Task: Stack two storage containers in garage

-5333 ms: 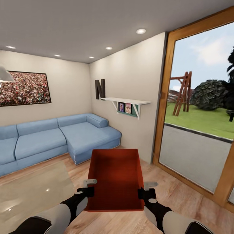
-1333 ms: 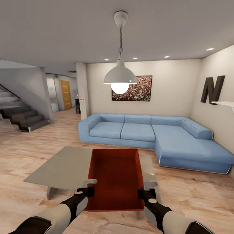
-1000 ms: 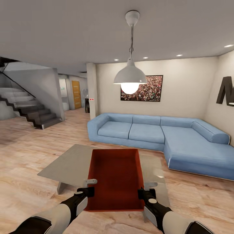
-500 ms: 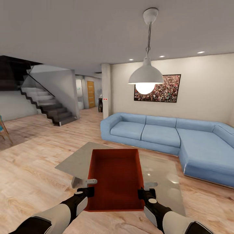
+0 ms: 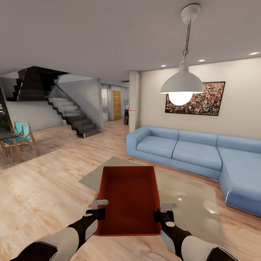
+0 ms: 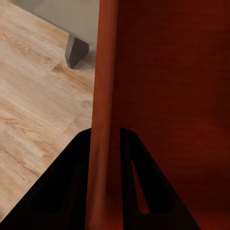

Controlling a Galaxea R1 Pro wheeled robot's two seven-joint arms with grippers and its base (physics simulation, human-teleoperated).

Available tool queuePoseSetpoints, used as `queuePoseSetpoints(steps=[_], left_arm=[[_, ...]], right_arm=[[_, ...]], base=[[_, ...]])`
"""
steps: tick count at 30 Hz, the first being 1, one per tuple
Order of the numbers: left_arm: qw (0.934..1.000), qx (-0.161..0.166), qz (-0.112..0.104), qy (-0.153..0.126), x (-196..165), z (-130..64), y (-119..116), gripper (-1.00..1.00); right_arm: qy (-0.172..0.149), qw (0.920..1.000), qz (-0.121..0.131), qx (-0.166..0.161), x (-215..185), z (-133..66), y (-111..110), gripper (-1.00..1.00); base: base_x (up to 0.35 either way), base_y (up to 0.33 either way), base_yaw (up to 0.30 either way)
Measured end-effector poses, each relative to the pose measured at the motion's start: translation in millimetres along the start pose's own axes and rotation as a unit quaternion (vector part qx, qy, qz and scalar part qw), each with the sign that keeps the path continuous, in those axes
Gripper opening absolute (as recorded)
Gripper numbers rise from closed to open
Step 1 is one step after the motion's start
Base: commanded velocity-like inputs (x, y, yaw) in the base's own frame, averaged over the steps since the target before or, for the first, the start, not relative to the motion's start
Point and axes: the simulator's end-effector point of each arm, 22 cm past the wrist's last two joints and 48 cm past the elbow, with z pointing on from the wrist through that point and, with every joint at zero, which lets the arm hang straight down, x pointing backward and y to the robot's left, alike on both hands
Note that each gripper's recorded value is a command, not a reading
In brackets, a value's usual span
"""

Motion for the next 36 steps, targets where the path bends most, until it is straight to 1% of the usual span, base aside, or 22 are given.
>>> queuePoseSetpoints(steps=[36], left_arm=[[1.0000,0.000,0.000,0.000,-0.5,0.0,0.0,-1.00]], right_arm=[[0.000,1.0000,0.000,0.000,-0.5,0.1,-0.1,-1.00]], base=[[0.000,0.000,0.287]])
